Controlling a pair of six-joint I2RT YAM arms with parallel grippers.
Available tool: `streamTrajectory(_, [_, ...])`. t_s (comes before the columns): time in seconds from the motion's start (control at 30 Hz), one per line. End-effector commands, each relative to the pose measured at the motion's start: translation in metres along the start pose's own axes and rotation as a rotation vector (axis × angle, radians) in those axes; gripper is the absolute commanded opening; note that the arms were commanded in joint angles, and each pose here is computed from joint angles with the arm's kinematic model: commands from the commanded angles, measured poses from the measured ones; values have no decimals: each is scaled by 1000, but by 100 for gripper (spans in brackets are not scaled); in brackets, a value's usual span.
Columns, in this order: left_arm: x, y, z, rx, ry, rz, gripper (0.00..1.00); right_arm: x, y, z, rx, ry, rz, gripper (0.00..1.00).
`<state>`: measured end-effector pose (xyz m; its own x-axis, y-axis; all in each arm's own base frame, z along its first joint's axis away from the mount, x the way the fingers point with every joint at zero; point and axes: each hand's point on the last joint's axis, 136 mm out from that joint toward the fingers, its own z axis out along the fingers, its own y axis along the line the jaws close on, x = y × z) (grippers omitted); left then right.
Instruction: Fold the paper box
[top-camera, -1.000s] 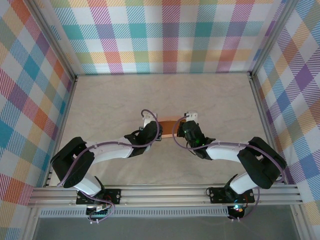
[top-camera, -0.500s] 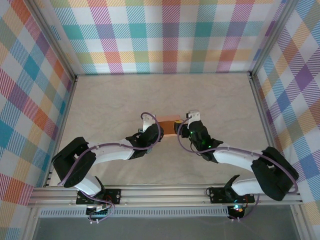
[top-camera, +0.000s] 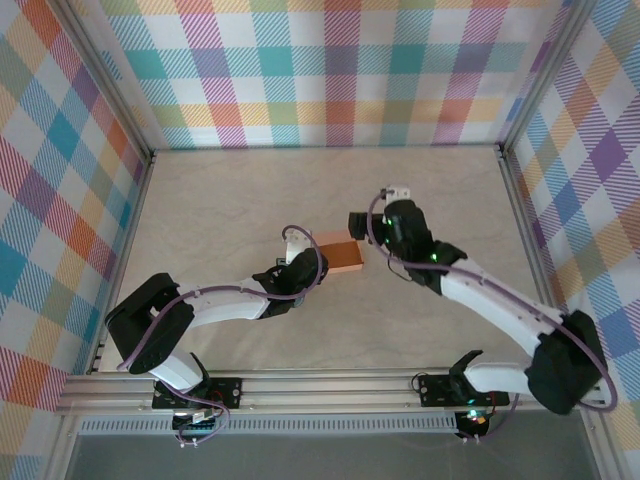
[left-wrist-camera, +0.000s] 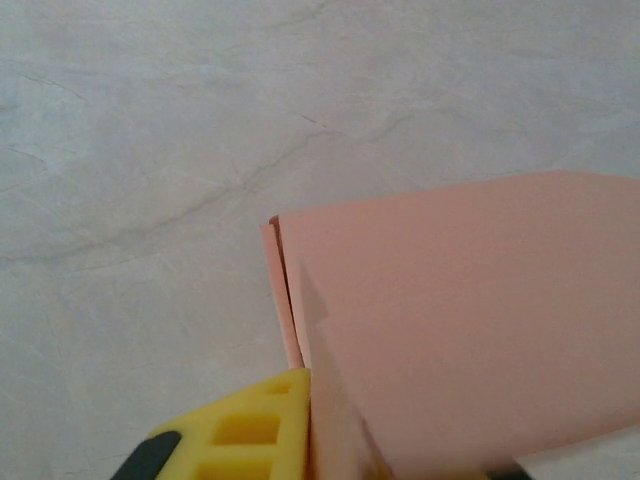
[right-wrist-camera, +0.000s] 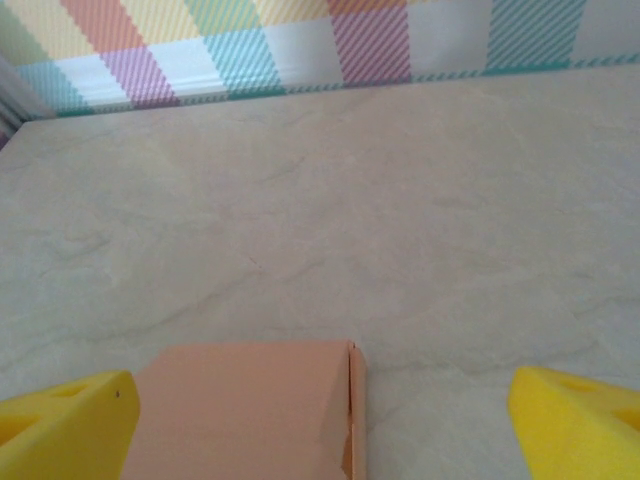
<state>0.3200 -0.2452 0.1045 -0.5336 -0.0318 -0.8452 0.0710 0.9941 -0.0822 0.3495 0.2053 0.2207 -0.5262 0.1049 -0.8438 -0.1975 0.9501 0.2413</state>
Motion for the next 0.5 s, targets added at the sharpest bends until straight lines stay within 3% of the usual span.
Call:
streamTrajectory(0.0, [4, -3, -2, 8, 13, 6, 21, 49, -13, 19, 63, 251, 53, 95])
streamTrajectory(0.27, [6, -6, -18, 83, 42, 25, 68, 68, -5, 56, 72, 356, 84, 93])
streamTrajectory(0.47, [26, -11, -47, 245, 75, 62, 88, 85, -6, 67, 70, 402, 95, 93])
